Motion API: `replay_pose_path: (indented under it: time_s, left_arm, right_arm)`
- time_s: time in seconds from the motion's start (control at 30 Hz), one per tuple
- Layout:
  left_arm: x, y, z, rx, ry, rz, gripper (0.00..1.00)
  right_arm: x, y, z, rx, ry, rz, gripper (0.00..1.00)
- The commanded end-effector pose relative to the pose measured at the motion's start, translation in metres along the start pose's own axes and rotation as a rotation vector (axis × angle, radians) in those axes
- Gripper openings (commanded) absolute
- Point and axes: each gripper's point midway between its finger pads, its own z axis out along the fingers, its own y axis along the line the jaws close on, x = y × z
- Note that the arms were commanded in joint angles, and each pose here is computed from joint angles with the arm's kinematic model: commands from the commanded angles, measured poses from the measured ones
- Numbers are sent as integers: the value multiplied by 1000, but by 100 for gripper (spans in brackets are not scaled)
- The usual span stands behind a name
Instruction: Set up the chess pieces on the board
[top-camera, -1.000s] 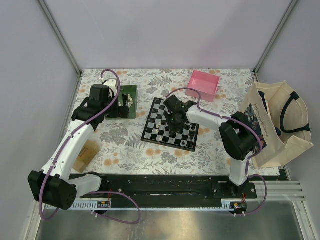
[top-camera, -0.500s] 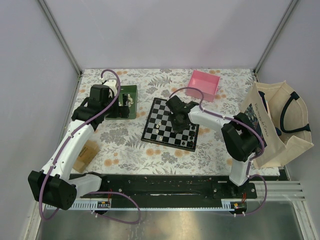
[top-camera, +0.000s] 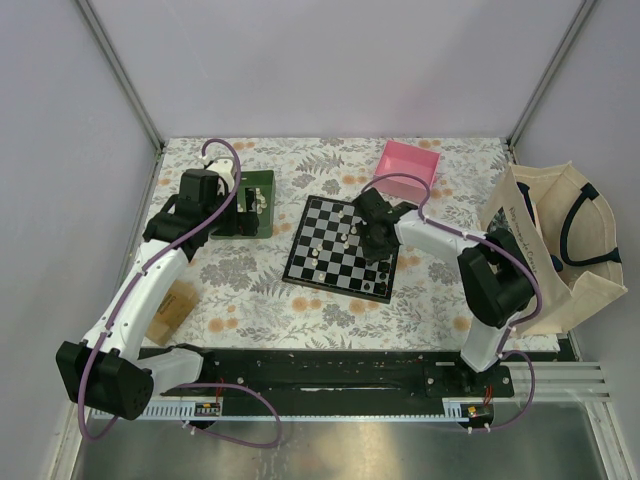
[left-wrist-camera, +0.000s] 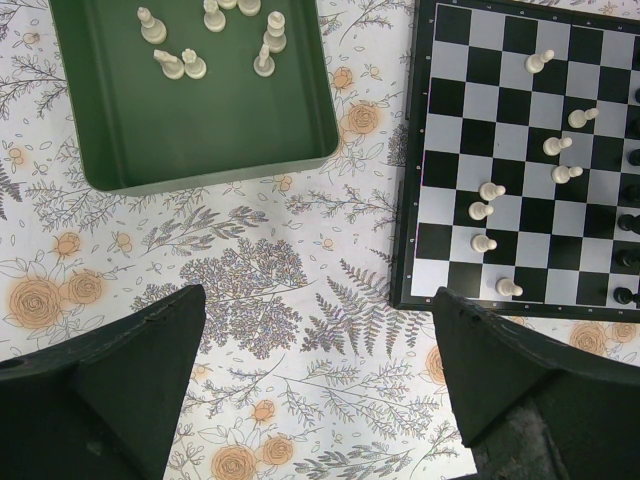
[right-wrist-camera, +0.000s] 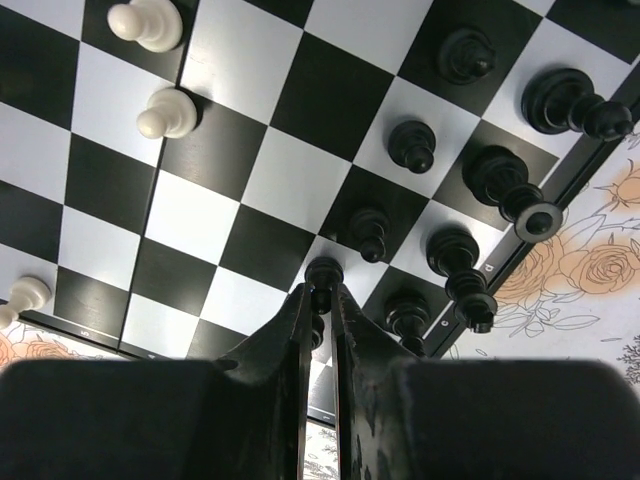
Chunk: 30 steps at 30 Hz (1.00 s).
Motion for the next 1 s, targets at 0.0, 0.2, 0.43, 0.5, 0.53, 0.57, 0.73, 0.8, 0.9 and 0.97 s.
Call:
replay_pose_path:
  time_s: [0.0,0.2,0.43,0.5,0.53,0.57,0.73,0.8,0.9,0.97]
  left_arm:
    - [-15,-2,-8,4,-57,10,99]
    - [-14,-1,-8,3,-56,10,99]
    - [-13,-1,-7,2,-53,10,99]
    - [-14,-1,-7,3,-56,10,99]
    - [-15,-2,-8,3,-57,12,99]
    - [-14,-1,-7,-2,-57,10,99]
    - [-16,3,-7,-26,-59,-1,99]
    - [-18,5,-7,-36,-66,-15,99]
    - [-27,8,-6,-62,-98,-43,99]
    - [-36,8,-5,-74,-132,-73,99]
  right_arm:
    - [2,-14,-8,41,-18,-3,17]
    - [9,-18,-7,46,-5,-2,17]
    - [7,-18,-7,43,-11,-2,18]
    - [5,-17,-9,39,-18,-7,19]
    - [3,-16,-10,39,-26,-7,21]
    - [0,-15,-12,31,-38,-9,25]
    - [-18,-3,-30,-31,-90,-30,35]
    - [-26,0,-38,-44,-116,-36,40]
    - [-38,3,-52,-62,-159,-41,43]
    - [-43,9,-61,-92,-179,-51,45]
